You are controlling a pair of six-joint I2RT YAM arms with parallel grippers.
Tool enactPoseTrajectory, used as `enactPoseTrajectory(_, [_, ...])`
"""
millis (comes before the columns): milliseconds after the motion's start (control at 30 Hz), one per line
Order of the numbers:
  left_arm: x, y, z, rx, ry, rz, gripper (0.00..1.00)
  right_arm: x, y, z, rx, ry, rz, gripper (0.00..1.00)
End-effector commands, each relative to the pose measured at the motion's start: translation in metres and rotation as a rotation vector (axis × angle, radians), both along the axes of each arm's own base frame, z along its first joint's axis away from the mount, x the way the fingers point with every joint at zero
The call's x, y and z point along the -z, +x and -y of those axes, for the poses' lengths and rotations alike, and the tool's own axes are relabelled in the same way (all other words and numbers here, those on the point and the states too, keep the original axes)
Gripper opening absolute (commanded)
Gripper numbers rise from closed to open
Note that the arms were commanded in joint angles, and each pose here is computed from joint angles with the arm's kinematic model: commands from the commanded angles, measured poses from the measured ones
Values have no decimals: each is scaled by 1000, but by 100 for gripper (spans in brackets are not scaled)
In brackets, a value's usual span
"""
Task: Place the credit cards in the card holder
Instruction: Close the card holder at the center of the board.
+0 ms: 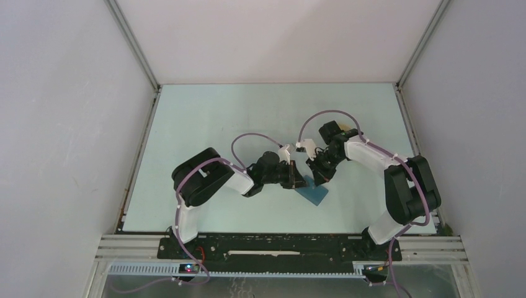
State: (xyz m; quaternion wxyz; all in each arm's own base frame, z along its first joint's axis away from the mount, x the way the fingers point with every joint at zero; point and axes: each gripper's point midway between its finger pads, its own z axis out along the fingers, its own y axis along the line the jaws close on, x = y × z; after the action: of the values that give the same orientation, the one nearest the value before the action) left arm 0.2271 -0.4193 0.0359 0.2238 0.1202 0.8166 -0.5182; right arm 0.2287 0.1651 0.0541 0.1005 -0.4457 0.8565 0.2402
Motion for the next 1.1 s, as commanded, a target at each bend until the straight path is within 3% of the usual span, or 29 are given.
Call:
enactPoseTrajectory(0, [7,8,2,-17,20,15,8,1,-1,-1,-51,-33,45,0])
enactPoseTrajectory(1067, [-5,8,0,-28,-59,0,8,26,-10,-5,-147,-175,79,0])
